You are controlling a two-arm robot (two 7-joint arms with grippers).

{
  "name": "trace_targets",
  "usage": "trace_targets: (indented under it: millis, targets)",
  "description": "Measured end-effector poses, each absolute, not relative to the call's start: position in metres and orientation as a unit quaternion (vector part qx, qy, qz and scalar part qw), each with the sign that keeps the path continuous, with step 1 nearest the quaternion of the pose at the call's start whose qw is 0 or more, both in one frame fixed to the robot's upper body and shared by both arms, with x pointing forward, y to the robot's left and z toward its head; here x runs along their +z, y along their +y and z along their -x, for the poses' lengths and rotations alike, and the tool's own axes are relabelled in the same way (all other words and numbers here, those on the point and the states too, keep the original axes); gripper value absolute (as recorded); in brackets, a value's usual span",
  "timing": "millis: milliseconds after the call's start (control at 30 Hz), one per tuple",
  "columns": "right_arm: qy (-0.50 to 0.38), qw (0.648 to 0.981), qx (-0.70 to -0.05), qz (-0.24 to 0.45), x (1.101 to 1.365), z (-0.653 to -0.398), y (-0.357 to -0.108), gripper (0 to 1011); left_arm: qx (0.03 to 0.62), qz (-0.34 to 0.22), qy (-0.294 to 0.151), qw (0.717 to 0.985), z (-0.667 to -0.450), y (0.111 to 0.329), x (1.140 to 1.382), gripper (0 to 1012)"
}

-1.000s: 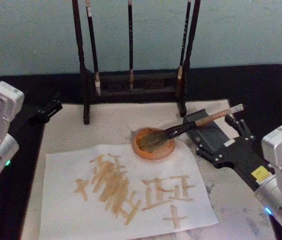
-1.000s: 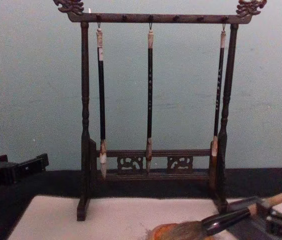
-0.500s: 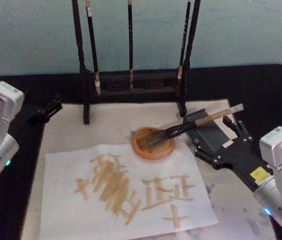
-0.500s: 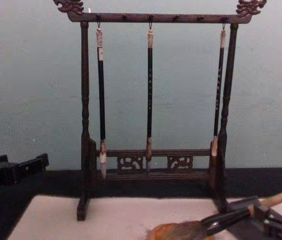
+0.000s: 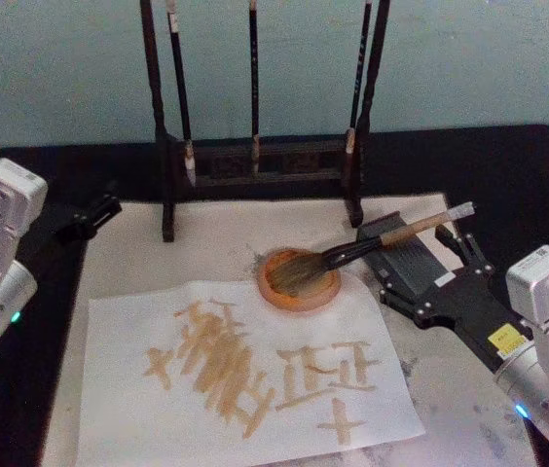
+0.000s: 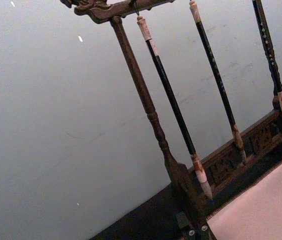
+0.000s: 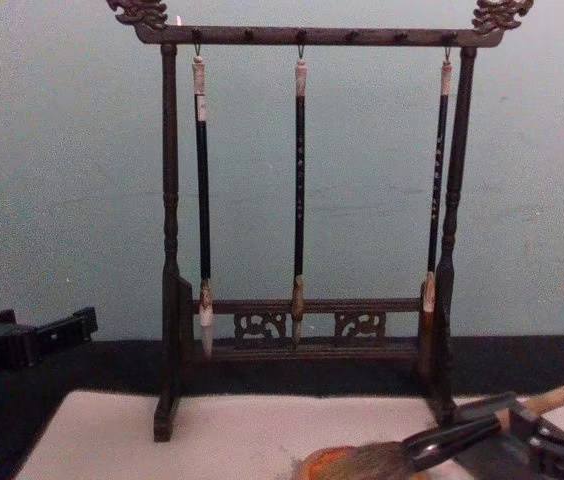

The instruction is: Pick up the brush from the inkstone, write on the paper, then place the brush back to its original position.

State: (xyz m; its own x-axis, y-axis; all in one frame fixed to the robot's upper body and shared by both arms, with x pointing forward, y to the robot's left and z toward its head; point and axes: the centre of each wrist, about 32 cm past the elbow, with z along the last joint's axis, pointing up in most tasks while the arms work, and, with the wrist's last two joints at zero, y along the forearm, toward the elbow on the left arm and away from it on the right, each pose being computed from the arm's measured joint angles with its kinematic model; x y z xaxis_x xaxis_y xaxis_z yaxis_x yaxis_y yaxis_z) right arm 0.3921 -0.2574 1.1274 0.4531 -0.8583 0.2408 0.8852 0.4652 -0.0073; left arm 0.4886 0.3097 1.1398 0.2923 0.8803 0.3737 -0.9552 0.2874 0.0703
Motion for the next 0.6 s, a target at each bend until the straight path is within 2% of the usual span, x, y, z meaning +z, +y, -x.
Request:
trace_targets:
  millis: [600]
  targets:
    - [-0.102, 0.85, -0.513, 0.066, 1.1274, -0.3921, -0.2574, 1008, 0.58, -0.141, -0.132, 0.791, -0.4886, 0.3096, 1.1398, 1002]
